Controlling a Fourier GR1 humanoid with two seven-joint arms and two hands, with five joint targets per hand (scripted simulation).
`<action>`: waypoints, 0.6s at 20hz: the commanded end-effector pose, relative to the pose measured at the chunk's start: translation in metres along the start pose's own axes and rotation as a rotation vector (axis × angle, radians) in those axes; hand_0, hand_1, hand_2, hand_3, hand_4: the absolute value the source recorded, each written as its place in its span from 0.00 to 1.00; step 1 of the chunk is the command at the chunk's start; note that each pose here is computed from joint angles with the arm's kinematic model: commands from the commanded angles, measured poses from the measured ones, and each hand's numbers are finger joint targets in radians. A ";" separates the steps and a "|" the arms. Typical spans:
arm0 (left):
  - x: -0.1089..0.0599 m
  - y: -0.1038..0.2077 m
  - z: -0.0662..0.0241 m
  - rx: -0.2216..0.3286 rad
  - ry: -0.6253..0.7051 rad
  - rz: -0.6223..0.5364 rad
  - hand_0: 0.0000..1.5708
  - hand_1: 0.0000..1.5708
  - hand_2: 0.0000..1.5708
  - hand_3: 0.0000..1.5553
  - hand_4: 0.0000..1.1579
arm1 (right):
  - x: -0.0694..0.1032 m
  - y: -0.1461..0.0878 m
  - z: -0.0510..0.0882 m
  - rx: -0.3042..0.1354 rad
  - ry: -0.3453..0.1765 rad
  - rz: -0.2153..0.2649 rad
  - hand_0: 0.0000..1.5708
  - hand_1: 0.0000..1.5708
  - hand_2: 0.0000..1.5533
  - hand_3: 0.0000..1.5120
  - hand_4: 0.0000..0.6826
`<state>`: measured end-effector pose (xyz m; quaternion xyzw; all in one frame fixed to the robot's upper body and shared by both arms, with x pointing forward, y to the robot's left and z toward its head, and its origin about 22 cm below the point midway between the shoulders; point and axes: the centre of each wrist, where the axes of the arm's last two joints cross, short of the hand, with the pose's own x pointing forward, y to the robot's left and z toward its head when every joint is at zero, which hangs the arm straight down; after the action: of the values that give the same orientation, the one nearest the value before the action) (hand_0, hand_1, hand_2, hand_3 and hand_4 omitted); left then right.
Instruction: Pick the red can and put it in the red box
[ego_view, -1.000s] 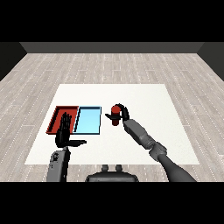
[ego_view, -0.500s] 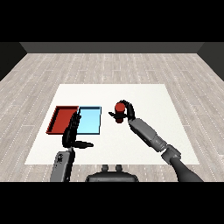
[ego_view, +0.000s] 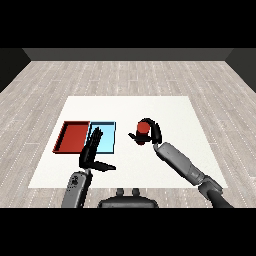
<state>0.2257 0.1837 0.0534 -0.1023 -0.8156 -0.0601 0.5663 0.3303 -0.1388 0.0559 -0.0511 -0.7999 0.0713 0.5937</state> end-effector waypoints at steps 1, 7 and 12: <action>0.004 -0.028 -0.0135 -0.026 0.022 -0.044 0.00 0.00 0.00 0.00 0.00 | 0.035 -0.015 0.000 -0.026 -0.051 0.007 0.95 0.95 0.94 0.93 0.85; 0.013 -0.046 -0.0363 -0.048 0.070 -0.030 0.00 0.00 0.00 0.00 0.00 | 0.043 -0.023 0.018 -0.049 -0.088 -0.019 0.96 0.96 0.94 0.92 0.85; -0.010 -0.069 -0.0628 -0.094 0.110 -0.048 0.00 0.00 0.00 0.00 0.00 | 0.037 -0.020 0.022 -0.008 -0.117 -0.005 0.96 0.96 0.95 0.92 0.84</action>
<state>0.2541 0.1253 0.0664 -0.1034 -0.7916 -0.1052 0.5929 0.3034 -0.1508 0.0883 -0.0500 -0.8259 0.0622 0.5581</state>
